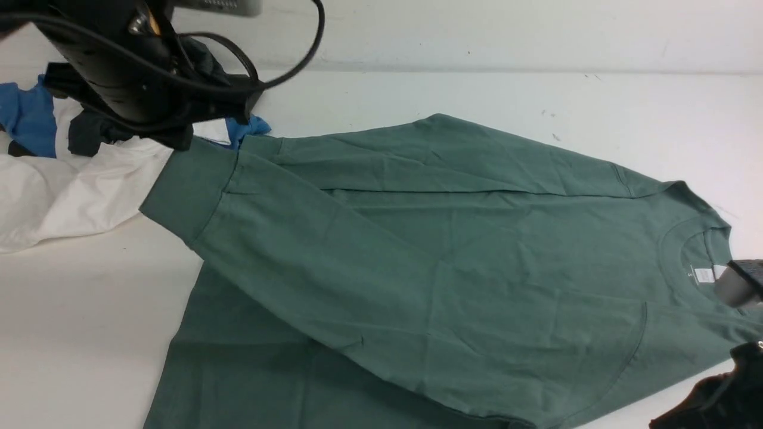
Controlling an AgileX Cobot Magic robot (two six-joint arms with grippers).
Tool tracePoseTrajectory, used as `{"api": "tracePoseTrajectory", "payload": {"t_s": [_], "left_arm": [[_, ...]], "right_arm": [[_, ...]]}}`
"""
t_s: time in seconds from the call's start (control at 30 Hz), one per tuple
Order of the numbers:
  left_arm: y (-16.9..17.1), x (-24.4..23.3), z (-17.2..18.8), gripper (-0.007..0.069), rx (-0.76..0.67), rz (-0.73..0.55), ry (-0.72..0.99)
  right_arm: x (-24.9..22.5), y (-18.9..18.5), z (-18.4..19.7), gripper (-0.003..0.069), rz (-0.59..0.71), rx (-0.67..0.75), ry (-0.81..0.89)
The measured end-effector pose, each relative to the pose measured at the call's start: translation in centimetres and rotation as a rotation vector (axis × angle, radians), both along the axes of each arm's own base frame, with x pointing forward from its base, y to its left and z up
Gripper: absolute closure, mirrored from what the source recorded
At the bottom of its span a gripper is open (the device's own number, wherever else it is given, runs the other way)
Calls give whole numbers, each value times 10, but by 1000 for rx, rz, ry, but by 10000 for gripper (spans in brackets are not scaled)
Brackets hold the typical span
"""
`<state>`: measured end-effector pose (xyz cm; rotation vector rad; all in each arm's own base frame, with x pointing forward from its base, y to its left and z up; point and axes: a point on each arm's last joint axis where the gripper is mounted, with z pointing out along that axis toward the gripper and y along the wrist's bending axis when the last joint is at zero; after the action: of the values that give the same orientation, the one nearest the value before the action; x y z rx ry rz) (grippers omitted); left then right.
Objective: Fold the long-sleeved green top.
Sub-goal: Use the left arm to drag and place the cuff at the centered position on the left edge of the fabric
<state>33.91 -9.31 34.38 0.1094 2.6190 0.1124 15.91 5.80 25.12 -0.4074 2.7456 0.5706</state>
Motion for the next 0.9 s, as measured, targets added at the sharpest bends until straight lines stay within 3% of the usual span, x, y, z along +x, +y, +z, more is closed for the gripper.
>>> {"api": "tracePoseTrajectory", "payload": {"t_s": [0.37,0.53,0.7,0.9], "left_arm": [[-6,29,-48,626,76,-9,92],[-7,33,-55,626,84,-15,93],[-7,34,-55,626,90,-18,82],[-7,35,-57,626,94,-18,89]], "right_arm": [[0,0,2,672,4,1,0],[9,14,22,669,154,-75,-44],[18,37,16,659,270,-151,-85],[37,76,-16,498,383,-241,-152]]}}
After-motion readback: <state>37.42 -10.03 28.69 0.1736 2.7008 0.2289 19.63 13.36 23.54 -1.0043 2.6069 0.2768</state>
